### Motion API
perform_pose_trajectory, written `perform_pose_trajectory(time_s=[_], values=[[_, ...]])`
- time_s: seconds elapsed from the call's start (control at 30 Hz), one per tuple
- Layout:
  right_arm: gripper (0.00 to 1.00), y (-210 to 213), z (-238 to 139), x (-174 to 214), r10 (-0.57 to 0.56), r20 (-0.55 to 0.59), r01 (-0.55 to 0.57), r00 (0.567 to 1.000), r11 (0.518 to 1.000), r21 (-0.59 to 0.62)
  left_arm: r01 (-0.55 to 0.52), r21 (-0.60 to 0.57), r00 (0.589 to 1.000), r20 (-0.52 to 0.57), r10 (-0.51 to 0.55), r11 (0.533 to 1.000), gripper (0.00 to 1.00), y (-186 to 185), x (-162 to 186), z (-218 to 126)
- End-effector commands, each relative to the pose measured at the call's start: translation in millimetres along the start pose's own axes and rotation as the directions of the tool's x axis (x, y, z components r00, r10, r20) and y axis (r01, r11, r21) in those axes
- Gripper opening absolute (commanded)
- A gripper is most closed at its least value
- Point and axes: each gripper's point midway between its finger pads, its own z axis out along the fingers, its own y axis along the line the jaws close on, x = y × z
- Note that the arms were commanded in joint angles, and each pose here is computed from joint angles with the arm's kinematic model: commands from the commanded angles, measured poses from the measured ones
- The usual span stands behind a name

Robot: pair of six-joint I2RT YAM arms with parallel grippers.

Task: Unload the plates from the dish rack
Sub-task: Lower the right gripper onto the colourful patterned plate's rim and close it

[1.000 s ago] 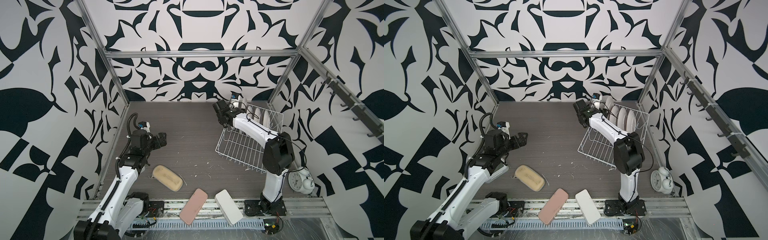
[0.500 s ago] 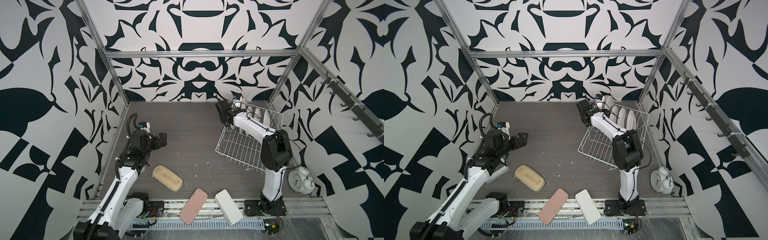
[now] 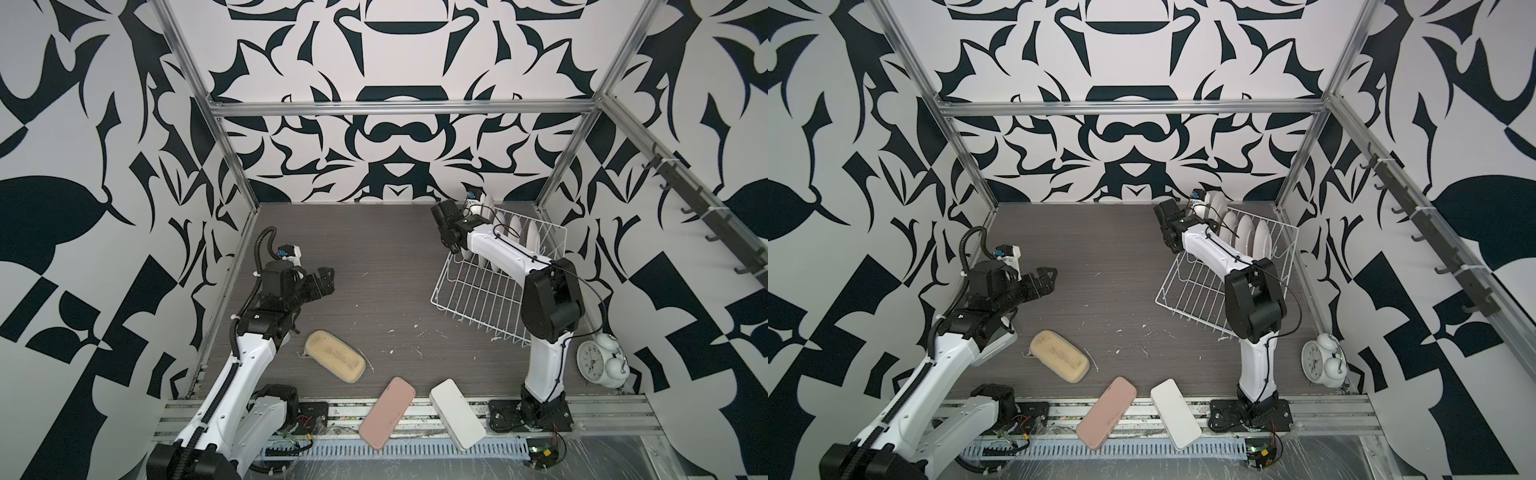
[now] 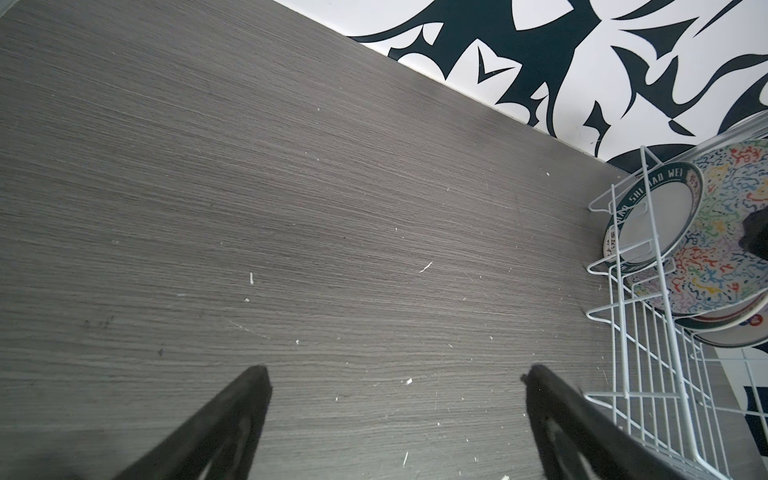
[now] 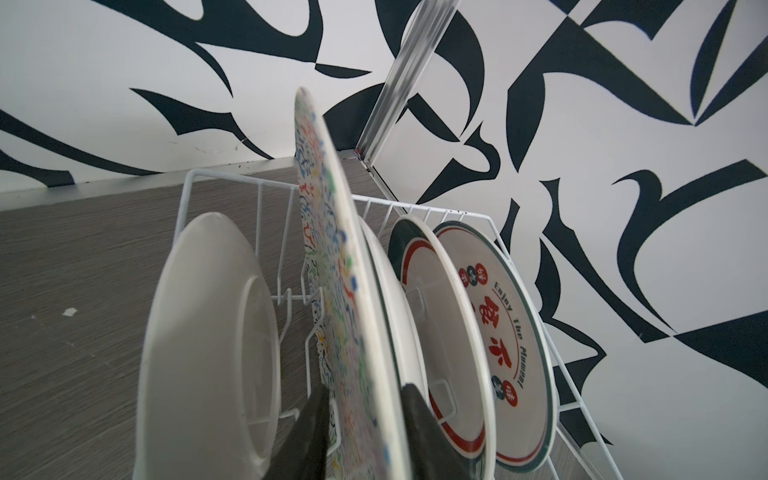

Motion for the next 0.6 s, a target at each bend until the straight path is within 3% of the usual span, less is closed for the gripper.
perform_pose_trajectory(time_s=[0.0, 0.2, 0.27, 0.47, 0.57], values=[[0.3, -7.7, -2.7, -13.1, 0.048, 0.021, -0.048, 0.999, 0.999, 0.008, -0.001, 0.026, 1.0, 0.019, 0.001, 1.0, 1.0, -9.7, -10.9, -7.2], [0.27, -9.7, -2.8, -15.5, 0.055, 0.027, -0.056, 0.998, 0.998, 0.014, -0.002, 0.026, 1.0, 0.02, 0.002, 1.0, 1.0, -9.9, -10.9, -7.8], [0.2, -10.0, -2.5, -16.1, 0.055, 0.029, -0.056, 0.998, 0.998, 0.018, -0.003, 0.025, 1.0, 0.02, 0.002, 1.0, 1.0, -9.9, -10.7, -8.0], [0.17, -11.8, -3.8, -18.8, 0.059, 0.034, -0.06, 0.998, 0.998, 0.021, -0.004, 0.022, 1.0, 0.019, 0.004, 1.0, 1.0, -9.3, -10.5, -8.6], [0.11, -13.8, -4.5, -20.3, 0.064, 0.037, -0.064, 0.997, 0.998, 0.023, -0.001, 0.019, 1.0, 0.017, 0.001, 1.0, 1.0, -8.1, -9.8, -8.3]])
